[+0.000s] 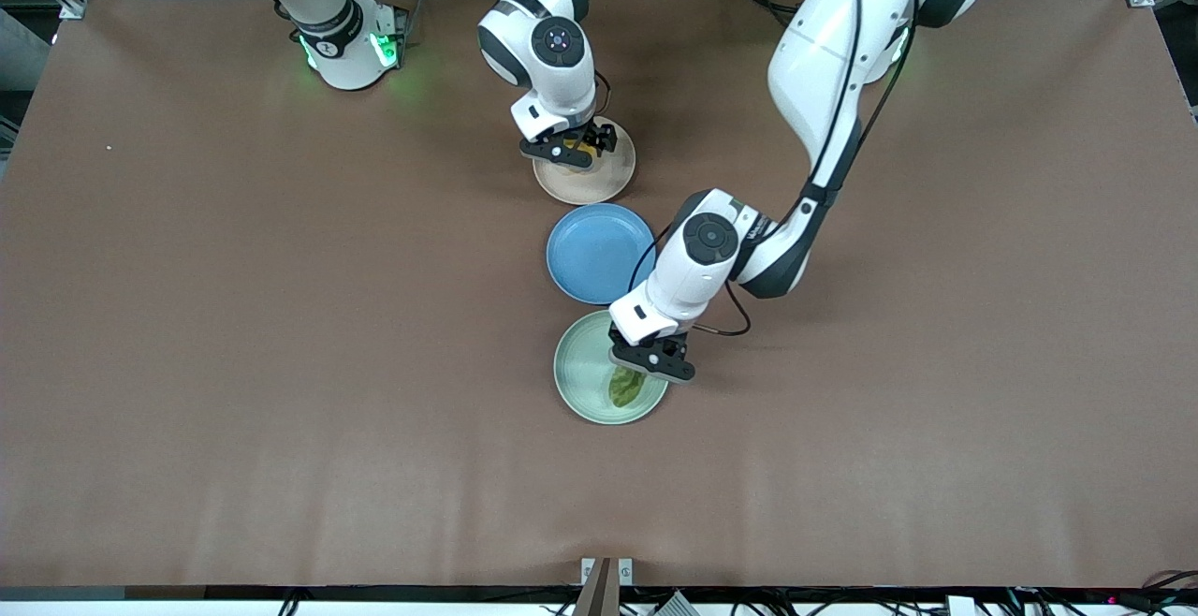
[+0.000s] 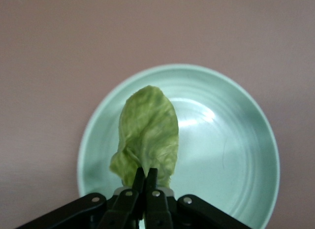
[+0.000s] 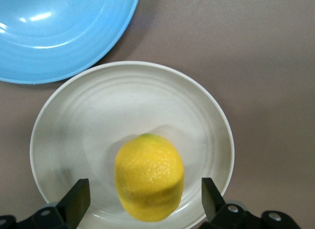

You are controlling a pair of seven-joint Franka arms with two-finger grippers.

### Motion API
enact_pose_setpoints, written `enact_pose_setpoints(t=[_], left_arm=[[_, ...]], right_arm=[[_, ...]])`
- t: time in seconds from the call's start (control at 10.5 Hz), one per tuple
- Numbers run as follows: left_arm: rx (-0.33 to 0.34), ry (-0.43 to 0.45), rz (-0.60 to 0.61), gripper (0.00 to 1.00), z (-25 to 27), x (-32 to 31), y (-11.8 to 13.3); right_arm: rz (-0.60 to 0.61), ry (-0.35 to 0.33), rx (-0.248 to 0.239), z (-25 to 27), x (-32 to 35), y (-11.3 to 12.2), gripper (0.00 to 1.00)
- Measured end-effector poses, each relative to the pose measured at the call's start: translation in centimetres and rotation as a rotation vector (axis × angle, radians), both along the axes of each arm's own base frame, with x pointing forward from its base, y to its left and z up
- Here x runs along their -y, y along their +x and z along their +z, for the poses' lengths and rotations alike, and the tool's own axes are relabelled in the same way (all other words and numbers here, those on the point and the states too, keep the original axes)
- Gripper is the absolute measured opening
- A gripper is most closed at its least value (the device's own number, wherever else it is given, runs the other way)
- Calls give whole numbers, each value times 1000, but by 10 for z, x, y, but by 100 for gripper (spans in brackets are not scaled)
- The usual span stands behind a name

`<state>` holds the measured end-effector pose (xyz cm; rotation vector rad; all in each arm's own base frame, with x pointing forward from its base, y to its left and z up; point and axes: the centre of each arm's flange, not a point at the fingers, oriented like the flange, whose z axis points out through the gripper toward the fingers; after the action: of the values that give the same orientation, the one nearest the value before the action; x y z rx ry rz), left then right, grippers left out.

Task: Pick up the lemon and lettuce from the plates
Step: 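Grasp the lettuce with the left gripper while the right gripper grasps the lemon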

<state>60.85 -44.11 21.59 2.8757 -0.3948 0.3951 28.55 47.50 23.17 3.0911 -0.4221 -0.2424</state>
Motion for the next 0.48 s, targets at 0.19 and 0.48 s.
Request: enact_pose_setpoints(t=[0.19,0.48], left_arm=[[2,3,34,3,53,-19,17],[-37,19,116,3,124,-80,44]], right_arm=[[-1,-18,-10,-8,5,-2,100],[4,-35,-19,-22,7,-7,100]])
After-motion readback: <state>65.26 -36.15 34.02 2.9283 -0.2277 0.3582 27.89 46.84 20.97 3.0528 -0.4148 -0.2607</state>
